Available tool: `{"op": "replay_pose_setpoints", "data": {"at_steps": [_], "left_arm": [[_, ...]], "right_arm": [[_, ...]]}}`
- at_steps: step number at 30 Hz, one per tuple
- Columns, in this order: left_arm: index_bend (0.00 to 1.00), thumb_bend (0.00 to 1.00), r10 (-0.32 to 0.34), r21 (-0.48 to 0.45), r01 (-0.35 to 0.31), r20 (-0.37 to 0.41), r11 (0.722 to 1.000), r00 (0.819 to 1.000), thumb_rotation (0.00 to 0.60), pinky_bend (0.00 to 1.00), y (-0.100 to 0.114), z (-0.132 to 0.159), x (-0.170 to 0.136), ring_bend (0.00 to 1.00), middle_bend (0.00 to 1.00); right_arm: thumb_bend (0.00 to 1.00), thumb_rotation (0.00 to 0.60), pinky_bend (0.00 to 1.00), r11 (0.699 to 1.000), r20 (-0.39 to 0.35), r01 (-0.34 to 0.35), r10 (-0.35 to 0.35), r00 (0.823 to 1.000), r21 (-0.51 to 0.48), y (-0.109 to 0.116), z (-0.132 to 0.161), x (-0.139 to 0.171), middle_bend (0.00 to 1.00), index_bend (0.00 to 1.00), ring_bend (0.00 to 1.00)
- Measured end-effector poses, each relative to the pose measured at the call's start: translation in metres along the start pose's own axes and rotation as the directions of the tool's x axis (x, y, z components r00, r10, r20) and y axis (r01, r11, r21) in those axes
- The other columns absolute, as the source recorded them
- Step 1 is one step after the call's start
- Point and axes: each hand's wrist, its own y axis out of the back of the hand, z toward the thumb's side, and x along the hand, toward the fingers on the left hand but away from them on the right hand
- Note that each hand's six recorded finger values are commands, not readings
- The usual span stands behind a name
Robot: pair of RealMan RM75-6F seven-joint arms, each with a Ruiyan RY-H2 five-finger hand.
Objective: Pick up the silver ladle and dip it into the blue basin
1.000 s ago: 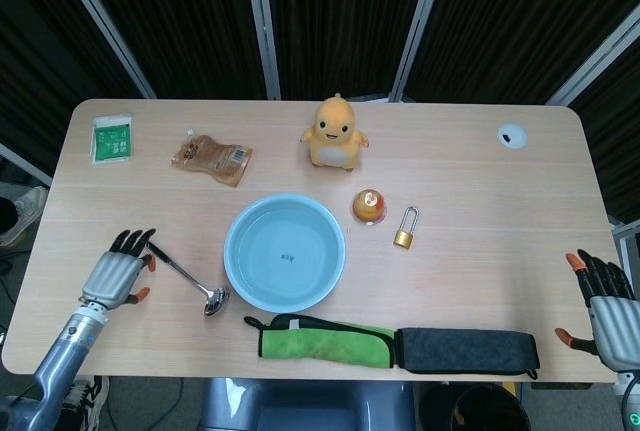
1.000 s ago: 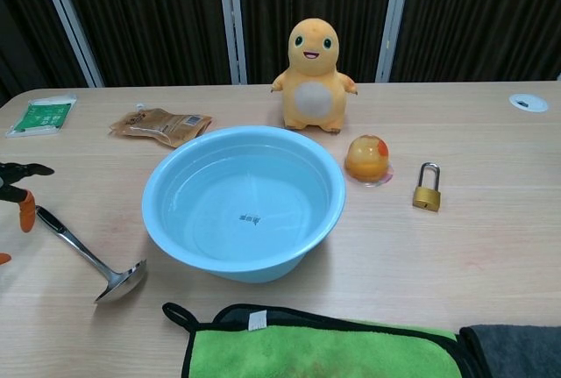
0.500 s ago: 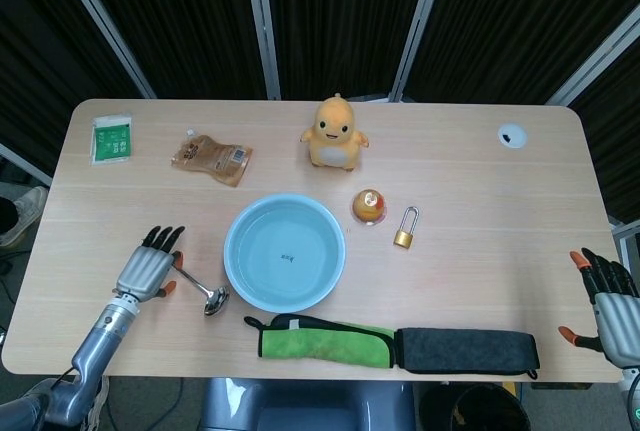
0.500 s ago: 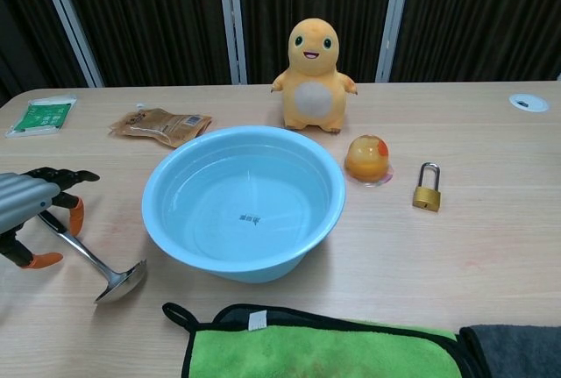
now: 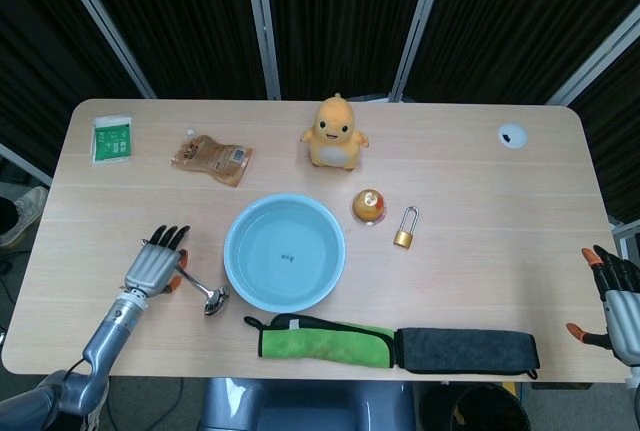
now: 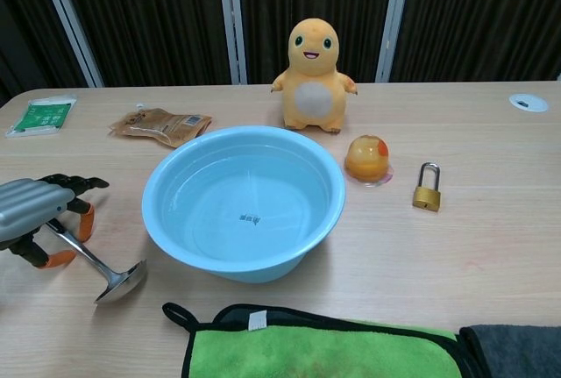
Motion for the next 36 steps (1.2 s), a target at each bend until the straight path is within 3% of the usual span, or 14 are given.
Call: {"op": "replay_pose_setpoints", "data": {"at_steps": [10, 18, 27, 36], "left_arm": [[0.55, 0.5, -0.013, 0.003, 0.013, -0.004, 1.0, 1.0, 0.6, 0.0, -0.006, -0.001, 0.007, 0.0, 0.0], [0.55, 0.5, -0.007, -0.009, 0.007, 0.011, 1.0, 1.0, 0.6, 0.0, -0.005, 0.0, -0.003, 0.0, 0.0], [0.58, 0.52, 0.039, -0.04, -0.037, 0.067, 0.999, 0.997, 0.6, 0.0, 0.014, 0.01, -0.036, 0.0, 0.0], [0.59, 0.52, 0.138, -0.046, -0.134, 0.108, 0.99, 0.985, 0.6, 0.0, 0.046, 0.017, -0.084, 0.0, 0.0]], "right_arm": [[0.0, 0.6, 0.0, 1.0, 0.014, -0.002, 0.002, 1.0, 0.005, -0.001, -0.002, -0.003, 0.0, 0.0, 0.0], [0.0, 0.6, 0.0, 1.0, 0.016, 0.004, -0.004, 1.0, 0.005, 0.0, -0.002, -0.002, 0.0, 0.0, 0.0], [0.0, 0.6, 0.0, 1.0, 0.005, 0.018, -0.018, 1.0, 0.004, 0.003, 0.0, 0.003, 0.0, 0.0, 0.0], [0.0, 0.6, 0.0, 1.0, -0.001, 0.025, -0.025, 1.0, -0.007, 0.006, 0.001, 0.007, 0.0, 0.0, 0.0]]}}
